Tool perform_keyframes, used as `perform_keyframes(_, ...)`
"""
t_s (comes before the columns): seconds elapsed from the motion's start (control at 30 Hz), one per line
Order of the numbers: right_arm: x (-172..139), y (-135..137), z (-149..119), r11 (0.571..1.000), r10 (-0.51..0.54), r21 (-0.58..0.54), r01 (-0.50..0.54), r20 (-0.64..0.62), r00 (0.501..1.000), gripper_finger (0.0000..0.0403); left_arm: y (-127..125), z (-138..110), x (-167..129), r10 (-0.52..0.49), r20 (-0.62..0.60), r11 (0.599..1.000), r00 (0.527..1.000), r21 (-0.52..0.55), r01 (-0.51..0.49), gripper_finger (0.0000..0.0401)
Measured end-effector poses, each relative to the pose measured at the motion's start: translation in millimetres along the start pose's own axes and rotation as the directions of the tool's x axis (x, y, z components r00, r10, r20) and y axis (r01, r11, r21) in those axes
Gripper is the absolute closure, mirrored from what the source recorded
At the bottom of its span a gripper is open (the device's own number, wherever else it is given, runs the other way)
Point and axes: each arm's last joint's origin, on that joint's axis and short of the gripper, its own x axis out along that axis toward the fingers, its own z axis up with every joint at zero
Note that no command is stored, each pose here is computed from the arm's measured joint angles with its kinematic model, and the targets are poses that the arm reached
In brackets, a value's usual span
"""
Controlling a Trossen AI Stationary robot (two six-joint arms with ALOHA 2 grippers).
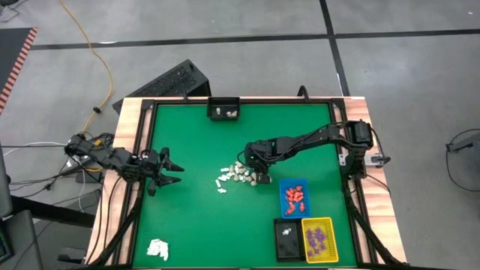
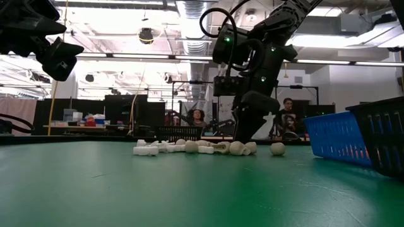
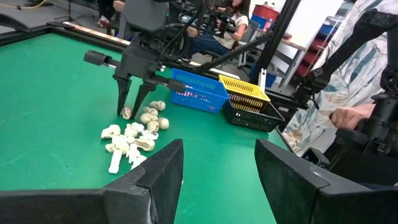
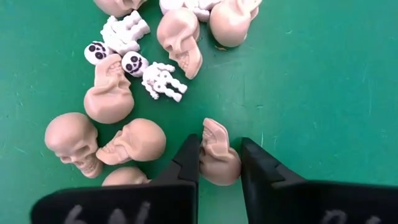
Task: Sort Halloween decoration
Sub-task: Put the gray skull toy into the top black bin
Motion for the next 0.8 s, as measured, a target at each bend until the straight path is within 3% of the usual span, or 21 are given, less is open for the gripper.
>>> perform_keyframes(0.2,-3,-1,5,1.000,-0.003,0.018,0.003,0.020,1.000,0.0343,0,0,0,0.000,0.000,1.000,1.000,0.000,0.000,0.0212)
perform_keyframes(0.5,-20,-17,34,0.999,-0.035,0.034,0.031,0.124,0.992,0.0345,0,0,0,0.000,0.000,1.000,1.000,0.000,0.000,0.0212)
perform_keyframes(0.8,-36,-44,58,0.984,-0.137,0.151,0.099,0.274,0.952,0.0345,0,0,0,0.002,-0.005,1.000,1.000,0.016,-0.002,0.0212)
